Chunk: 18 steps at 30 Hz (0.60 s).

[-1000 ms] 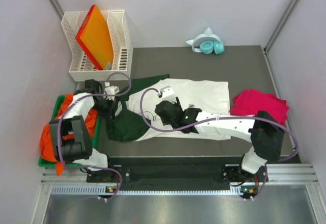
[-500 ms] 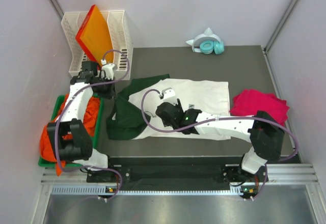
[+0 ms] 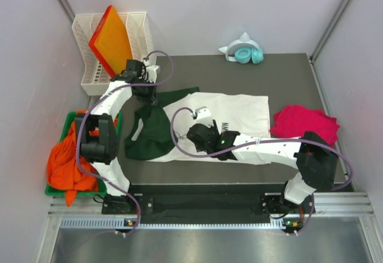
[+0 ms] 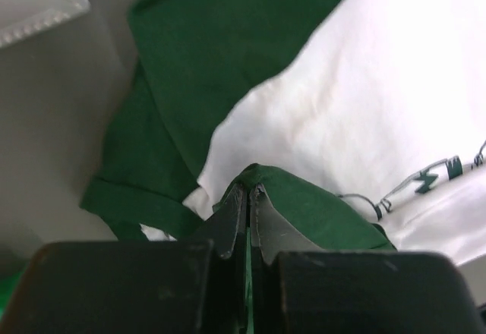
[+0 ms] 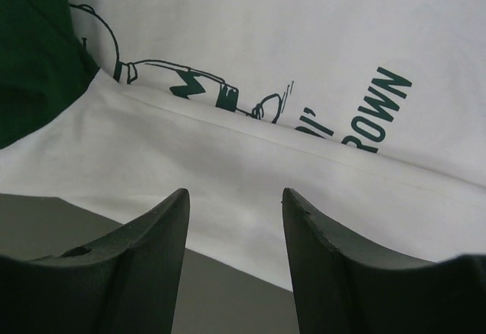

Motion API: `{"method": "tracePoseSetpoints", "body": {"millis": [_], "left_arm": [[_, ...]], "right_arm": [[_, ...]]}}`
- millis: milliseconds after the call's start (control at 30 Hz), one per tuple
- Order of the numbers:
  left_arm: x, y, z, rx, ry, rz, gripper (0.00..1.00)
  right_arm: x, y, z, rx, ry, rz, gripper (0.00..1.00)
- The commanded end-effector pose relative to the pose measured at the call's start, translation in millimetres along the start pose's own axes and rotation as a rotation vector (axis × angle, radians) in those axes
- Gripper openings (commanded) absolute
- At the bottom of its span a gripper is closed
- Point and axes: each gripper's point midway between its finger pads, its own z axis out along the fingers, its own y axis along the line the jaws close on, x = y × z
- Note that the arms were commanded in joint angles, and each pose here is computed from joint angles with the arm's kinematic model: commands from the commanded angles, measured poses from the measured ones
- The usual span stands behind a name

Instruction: Fold and stack the t-shirts

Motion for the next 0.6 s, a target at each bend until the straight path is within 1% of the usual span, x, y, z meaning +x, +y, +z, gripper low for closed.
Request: {"method": "tracePoseSetpoints", "body": {"millis": [0,200,233,300,333,367,400,433,467,533,567], "left_arm": [[-51.8,4.0,-4.4,-0.027,-0.127,0.009,0.00],[-55.7,-18.1,21.3,-0.029,-0.088,0.112,0.00],[-51.5,-23.5,30.4,-0.023,-0.067,0.128,0.00],[-49.7,-25.0,38.9,-0.029,-0.049,0.135,0.00],[-45.7,-24.3,47.9,-0.025,-0.028,0.131,0.03],[-42.4,-23.8,50.5,-0.024,-0.010,0.125,0.13],[-42.4,-21.4,54.5,-0.032,0.003,0.116,0.19],[-40.1,-20.3,53.7,-0.040,0.017,0.109,0.38],[-41.4,-16.9,52.5,-0.058,0.014,0.105,0.45],[-49.4,-17.6,36.9,-0.072,-0.025,0.110,0.58],[-47.8,-15.3,32.2,-0.087,-0.037,0.107,0.72]], "right_arm": [[-10.5,-5.8,-11.4,-0.004,-0.036,0.055,0.52],[-6.0,-6.9,-10.5,0.002,-0.023,0.059,0.52],[-5.2,-6.9,-10.0,0.004,-0.020,0.058,0.52],[-5.3,-6.9,-10.4,0.004,-0.020,0.064,0.52],[-4.8,-6.7,-10.3,0.004,-0.017,0.064,0.52],[-5.1,-7.1,-10.7,0.005,-0.018,0.065,0.52],[-4.6,-7.0,-10.2,0.006,-0.016,0.065,0.52],[-5.1,-7.4,-11.1,0.006,-0.016,0.065,0.52],[-5.0,-7.0,-11.4,0.005,-0.016,0.063,0.52],[-8.4,-7.5,-12.4,0.006,-0.023,0.062,0.52],[-10.3,-6.8,-12.9,0.004,-0.026,0.063,0.52]]}}
